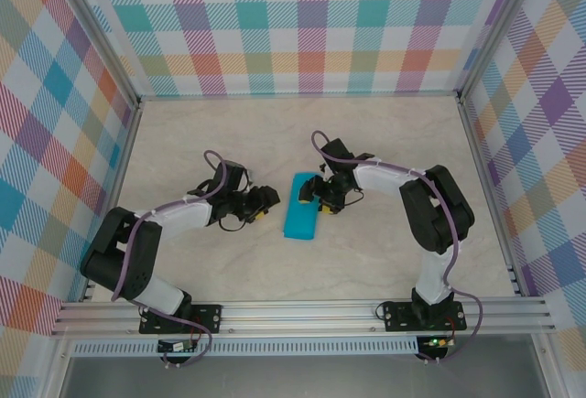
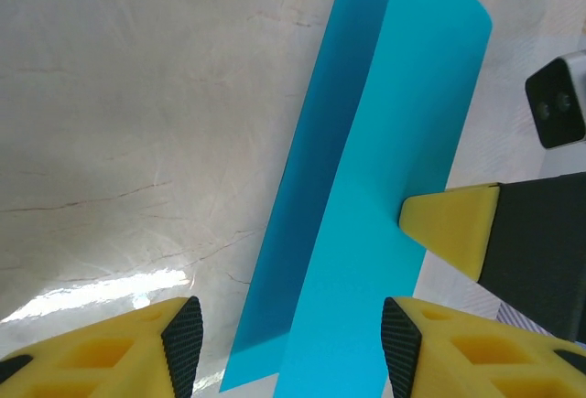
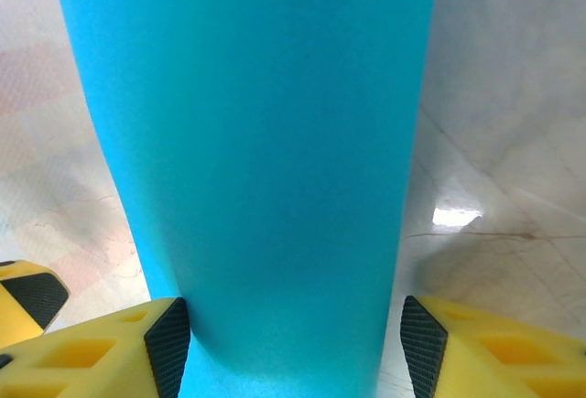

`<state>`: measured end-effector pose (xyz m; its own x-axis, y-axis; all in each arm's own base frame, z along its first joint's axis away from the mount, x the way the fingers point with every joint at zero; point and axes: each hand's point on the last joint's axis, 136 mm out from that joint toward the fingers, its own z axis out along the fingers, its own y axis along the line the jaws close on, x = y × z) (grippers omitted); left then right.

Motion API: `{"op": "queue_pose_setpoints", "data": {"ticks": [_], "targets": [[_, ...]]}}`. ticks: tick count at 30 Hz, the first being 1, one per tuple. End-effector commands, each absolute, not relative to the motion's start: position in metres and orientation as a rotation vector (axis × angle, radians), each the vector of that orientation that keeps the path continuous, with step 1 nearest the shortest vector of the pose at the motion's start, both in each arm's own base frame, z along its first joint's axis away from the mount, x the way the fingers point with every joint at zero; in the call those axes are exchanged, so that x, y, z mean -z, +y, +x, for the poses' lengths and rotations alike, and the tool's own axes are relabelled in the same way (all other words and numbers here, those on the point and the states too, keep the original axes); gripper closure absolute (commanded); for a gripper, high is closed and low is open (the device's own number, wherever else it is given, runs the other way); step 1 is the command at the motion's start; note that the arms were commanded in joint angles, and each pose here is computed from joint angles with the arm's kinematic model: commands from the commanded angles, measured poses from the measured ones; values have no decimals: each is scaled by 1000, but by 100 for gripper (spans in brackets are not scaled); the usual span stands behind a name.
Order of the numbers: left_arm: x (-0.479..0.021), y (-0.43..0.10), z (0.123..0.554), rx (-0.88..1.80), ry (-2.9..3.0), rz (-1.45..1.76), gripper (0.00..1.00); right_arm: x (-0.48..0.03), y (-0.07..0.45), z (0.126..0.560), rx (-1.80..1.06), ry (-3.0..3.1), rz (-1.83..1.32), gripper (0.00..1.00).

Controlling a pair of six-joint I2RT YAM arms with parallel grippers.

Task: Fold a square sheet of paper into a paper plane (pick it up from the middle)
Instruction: Fold the square sheet of paper in half at the center of the table.

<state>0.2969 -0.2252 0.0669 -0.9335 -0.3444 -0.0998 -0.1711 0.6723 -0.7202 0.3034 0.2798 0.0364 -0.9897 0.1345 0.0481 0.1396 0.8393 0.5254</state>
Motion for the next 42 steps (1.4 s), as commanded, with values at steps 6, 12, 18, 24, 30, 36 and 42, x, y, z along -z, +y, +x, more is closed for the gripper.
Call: {"op": "queue_pose_setpoints", "data": {"ticks": [6, 12, 18, 24, 30, 36, 42], "targets": [[-79, -240, 308, 1160, 2634, -342, 44, -36, 267, 295, 785, -3019, -260, 33], [-77, -240, 308, 1154, 2640, -348, 44, -33, 268, 296, 782, -3010, -267, 31], [-76, -239, 308, 1141, 2643, -349, 44, -32, 274, 299, 798, -2988, -283, 28], [-77, -239, 311, 1136, 2631, -355, 44, -26, 271, 298, 674, -2984, -259, 26], [-76, -239, 310, 1136, 2633, -352, 44, -17, 271, 293, 553, -2977, -241, 25], [-75, -237, 308, 1128, 2634, -348, 43, -9, 268, 288, 455, -2972, -201, 25], [-72, -238, 308, 1128, 2643, -351, 43, -3, 265, 285, 412, -2947, -195, 25]]}}
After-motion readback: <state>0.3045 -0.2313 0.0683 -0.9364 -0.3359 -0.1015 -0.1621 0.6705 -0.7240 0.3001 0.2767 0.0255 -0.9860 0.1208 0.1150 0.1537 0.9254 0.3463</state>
